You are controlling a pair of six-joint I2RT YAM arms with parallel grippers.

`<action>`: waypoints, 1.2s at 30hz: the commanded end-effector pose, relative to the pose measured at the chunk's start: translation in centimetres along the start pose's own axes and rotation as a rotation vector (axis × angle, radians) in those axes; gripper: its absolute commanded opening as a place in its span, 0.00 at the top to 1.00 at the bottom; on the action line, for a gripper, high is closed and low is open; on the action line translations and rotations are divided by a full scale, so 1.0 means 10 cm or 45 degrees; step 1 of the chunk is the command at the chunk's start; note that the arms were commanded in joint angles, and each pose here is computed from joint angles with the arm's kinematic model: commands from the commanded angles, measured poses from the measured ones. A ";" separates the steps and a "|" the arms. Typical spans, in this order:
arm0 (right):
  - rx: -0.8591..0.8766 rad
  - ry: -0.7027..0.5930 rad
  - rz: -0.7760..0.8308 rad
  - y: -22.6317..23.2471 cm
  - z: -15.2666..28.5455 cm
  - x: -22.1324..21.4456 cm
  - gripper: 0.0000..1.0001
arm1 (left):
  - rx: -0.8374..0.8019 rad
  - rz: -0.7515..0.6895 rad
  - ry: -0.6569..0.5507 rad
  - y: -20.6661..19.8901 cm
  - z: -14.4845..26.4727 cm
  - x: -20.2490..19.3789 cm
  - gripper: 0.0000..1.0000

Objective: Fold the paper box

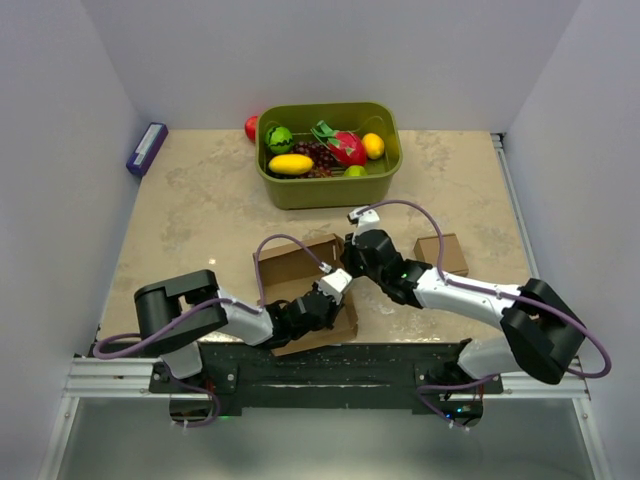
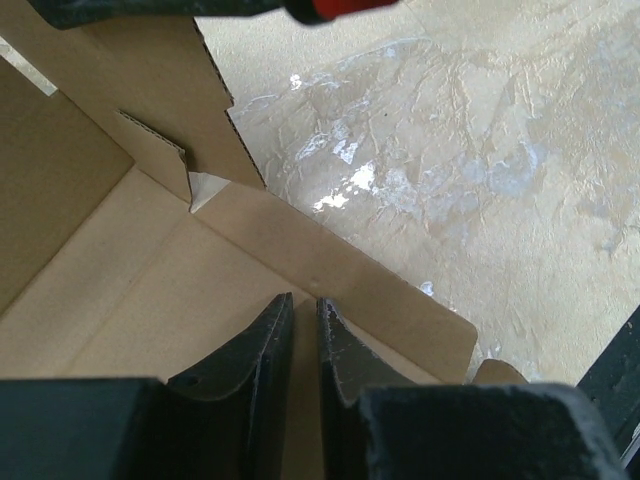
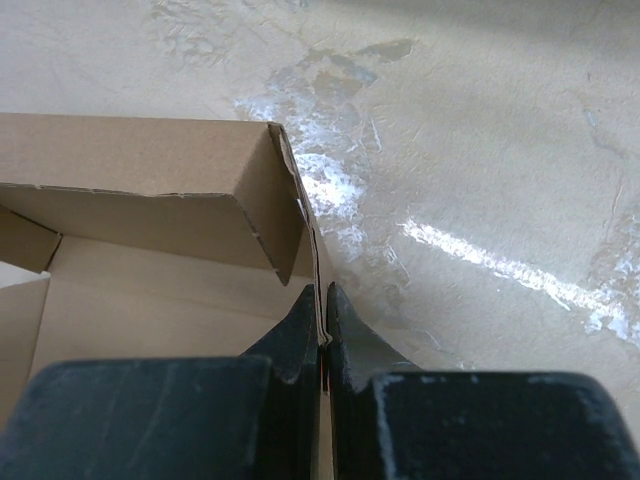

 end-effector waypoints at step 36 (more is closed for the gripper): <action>-0.089 -0.188 -0.270 -0.27 0.68 0.55 0.28 | 0.063 0.000 0.080 0.08 0.06 -0.18 0.81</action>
Point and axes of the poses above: each gripper's point midway between its finger pads, its own z axis back along the fingers, its own y axis along the line the jaws close on, x = y × z, the point moved 7 cm from there along z, back along the fingers, and after that the axes turned 6 degrees about -z, right-handed, at the moved point
